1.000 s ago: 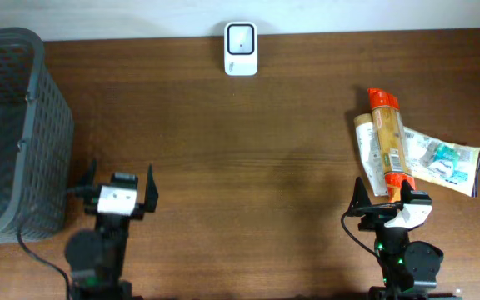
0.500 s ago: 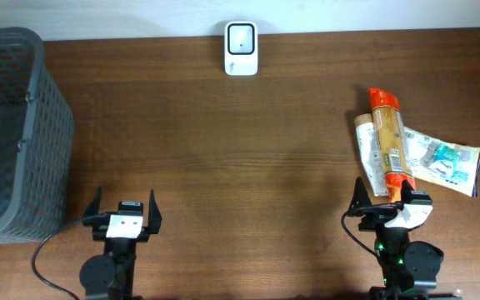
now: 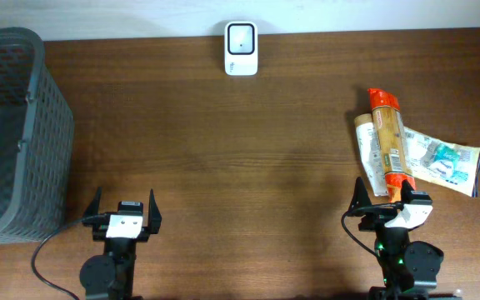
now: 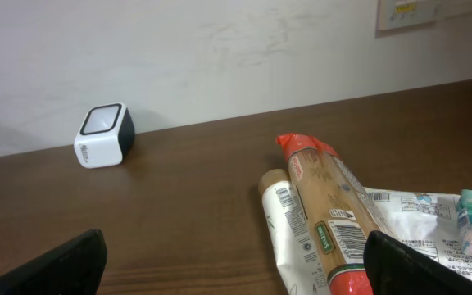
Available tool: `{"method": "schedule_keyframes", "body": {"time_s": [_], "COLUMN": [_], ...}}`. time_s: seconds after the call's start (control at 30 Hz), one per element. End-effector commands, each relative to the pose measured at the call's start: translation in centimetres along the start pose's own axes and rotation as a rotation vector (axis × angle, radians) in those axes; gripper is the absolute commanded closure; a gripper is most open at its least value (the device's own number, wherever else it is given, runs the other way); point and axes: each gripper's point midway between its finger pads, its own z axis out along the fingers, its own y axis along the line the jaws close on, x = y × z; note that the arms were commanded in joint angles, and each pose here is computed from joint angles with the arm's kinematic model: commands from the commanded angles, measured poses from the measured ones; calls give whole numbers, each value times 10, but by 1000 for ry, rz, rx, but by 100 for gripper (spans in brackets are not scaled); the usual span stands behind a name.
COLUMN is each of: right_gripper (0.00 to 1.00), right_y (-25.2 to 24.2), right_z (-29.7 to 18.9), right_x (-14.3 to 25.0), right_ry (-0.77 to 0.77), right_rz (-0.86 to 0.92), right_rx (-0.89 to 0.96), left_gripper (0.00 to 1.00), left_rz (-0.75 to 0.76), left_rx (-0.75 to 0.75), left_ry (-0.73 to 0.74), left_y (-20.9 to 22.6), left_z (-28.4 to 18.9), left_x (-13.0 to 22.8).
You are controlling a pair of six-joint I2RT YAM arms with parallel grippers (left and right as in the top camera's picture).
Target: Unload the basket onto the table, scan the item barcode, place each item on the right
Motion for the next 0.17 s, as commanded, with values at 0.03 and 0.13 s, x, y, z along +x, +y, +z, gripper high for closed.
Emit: {"method": "schedule_keyframes", "body": {"time_s": [0.03,0.13], "right_gripper": [1,1], "right_y": [0,0], "right_z": [0,0], "right_x": [2,2], "right_ry": [2,2], "right_rz": [11,11], "right_rx": [-2,-2], "left_gripper": [1,1], "left_rz": [8,8], "left_rx": [-10,-10], "left_ry": [1,1], "left_y": [1,1], "left_z": [0,0], "left_x": [2,2]}}
